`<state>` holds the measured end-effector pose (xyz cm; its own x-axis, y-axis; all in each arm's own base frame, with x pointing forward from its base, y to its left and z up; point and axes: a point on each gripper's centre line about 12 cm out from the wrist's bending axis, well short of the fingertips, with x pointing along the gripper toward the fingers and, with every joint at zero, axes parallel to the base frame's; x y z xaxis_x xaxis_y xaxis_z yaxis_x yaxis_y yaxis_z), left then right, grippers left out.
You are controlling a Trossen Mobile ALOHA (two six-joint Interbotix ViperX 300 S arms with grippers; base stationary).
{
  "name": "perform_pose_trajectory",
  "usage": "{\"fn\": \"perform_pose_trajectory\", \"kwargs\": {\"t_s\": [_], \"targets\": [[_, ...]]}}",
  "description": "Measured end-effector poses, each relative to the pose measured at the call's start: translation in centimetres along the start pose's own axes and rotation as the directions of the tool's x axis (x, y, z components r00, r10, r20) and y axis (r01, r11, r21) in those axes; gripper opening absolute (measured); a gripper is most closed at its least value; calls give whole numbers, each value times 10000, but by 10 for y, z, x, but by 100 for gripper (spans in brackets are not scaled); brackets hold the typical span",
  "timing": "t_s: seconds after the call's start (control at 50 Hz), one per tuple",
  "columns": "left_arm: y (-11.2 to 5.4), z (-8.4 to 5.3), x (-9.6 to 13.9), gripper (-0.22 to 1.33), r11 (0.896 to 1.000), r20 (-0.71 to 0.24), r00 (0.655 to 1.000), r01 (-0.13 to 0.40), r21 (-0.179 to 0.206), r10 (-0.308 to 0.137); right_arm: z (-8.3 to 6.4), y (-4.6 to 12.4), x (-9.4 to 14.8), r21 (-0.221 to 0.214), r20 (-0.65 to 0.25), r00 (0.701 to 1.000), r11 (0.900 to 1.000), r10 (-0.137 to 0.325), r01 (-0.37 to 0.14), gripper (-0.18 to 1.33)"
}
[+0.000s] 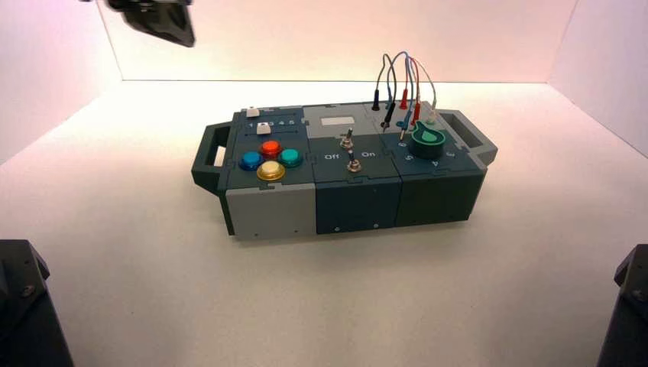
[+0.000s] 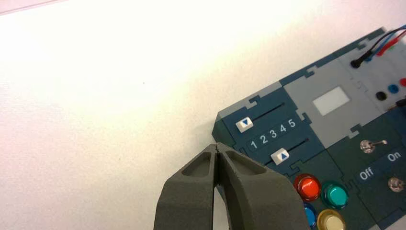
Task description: Move the top slider to position 3.
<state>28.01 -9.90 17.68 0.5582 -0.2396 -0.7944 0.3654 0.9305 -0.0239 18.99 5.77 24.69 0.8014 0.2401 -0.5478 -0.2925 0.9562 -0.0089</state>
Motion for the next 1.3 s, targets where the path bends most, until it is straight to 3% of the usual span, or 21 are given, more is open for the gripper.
{"fn": "perform_pose_trajectory", "kwargs": {"t_s": [0.06,0.26,0.46,0.8,1.3], "targets": [[1,3,12,-16,10000,-441,9990,36,-25,-37,-1,0,0,-9,-15,10000,10000,13,-13,-14],[-2,-5,55,-16,9997,-2149,9764,235,-23,-235,0,0,0,0,-31,10000,10000,0,0,-14],[-7,-13,85,-16,9992,-2970,9543,382,77,-342,-1,0,0,-14,-46,10000,10000,-7,7,-14],[-21,10,94,-16,9971,-2610,9641,626,437,-491,0,0,-1,-42,-15,10000,10000,-19,19,-14],[-21,7,102,-16,9969,-2816,9583,643,452,-490,0,-2,-1,9,-1,10000,10000,-97,97,-14]]}}
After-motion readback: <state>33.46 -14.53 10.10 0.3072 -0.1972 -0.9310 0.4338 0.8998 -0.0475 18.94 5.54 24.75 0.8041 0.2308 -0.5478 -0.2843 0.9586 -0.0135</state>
